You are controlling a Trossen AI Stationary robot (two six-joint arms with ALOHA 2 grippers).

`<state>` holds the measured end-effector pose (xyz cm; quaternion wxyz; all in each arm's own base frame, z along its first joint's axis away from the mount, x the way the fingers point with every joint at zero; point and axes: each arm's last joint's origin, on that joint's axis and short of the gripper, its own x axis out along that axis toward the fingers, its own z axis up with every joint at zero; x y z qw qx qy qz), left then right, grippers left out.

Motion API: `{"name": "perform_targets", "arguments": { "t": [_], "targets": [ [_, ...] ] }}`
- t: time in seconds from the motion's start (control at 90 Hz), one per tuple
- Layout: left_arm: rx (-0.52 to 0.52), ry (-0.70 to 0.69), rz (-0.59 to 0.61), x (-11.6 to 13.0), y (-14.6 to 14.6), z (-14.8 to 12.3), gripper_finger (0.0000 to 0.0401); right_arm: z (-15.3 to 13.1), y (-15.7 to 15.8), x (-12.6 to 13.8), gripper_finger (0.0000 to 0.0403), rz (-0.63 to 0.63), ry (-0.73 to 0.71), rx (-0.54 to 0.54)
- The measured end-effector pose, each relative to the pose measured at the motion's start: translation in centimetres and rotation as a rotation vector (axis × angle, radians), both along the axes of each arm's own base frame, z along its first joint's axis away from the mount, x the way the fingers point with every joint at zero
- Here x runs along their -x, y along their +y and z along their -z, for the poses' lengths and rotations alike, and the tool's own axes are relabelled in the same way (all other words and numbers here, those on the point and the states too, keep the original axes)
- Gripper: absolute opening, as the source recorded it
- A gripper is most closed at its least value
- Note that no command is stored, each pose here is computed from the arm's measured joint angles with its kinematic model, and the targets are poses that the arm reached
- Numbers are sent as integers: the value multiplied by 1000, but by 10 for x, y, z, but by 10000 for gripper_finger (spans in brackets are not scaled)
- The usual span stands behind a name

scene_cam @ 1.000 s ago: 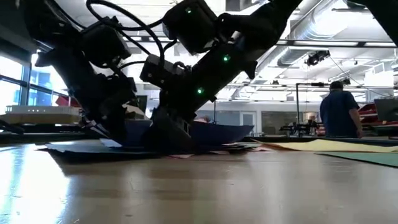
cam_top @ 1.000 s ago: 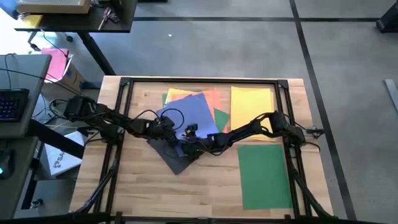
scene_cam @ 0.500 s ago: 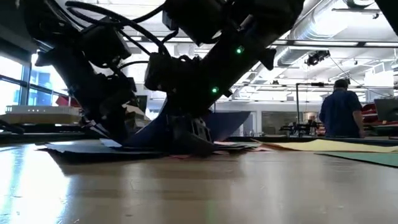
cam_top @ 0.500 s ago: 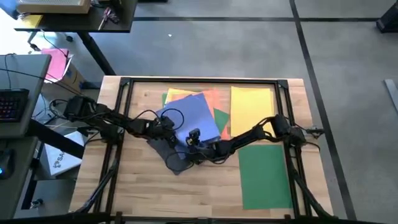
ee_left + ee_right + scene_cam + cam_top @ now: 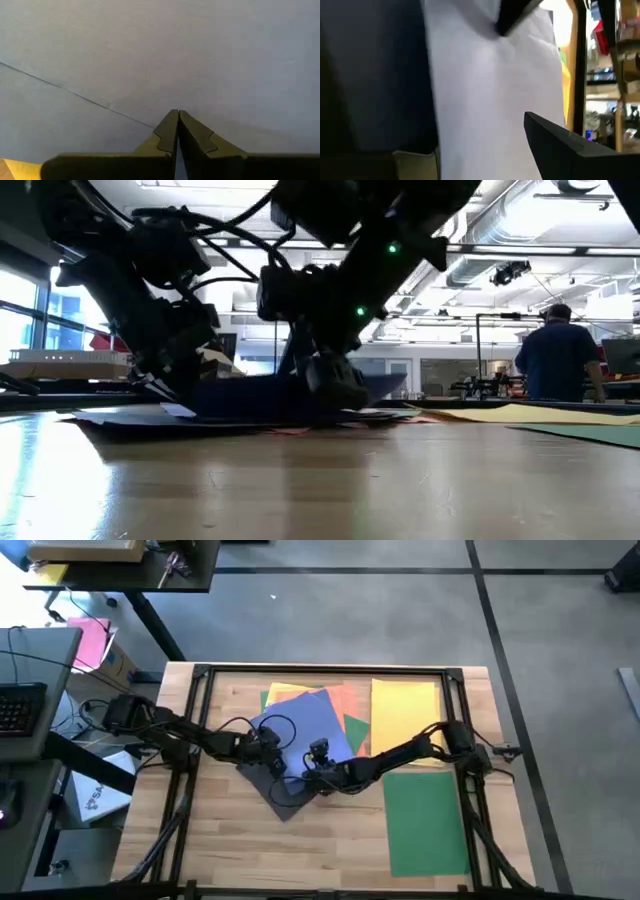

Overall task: Organize paper
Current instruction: Put the violet paper into the bottom left of the table

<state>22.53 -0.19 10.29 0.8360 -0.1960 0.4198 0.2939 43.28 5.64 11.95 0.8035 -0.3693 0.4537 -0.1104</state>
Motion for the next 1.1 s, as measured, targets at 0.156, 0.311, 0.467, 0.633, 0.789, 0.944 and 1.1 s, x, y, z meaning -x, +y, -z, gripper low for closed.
{"name": "perform_targets", "arguments": {
  "t": [0.156,0.311,0.467,0.633,0.789,0.944,1.1],
  "targets": [
    [-34,2,41,-1,0,-4,0,1,-15,-3,103,65,-45,-85],
    [-65,-12,90,-5,0,-31,0,1,-23,-4,11,89,-63,-152],
    [-67,-44,115,1,-7,-66,0,-22,-23,6,1,191,-89,-165],
    [-30,-146,131,9,-24,-86,0,-57,-15,32,0,280,-50,-203],
    [-31,-205,141,5,-39,-80,0,-87,10,64,0,290,24,-245],
    [-19,-276,134,-12,-41,-53,0,-105,51,86,0,175,70,-380],
    [-43,-238,101,-31,-28,-23,0,-103,87,100,0,87,161,-576]
  ]
}}
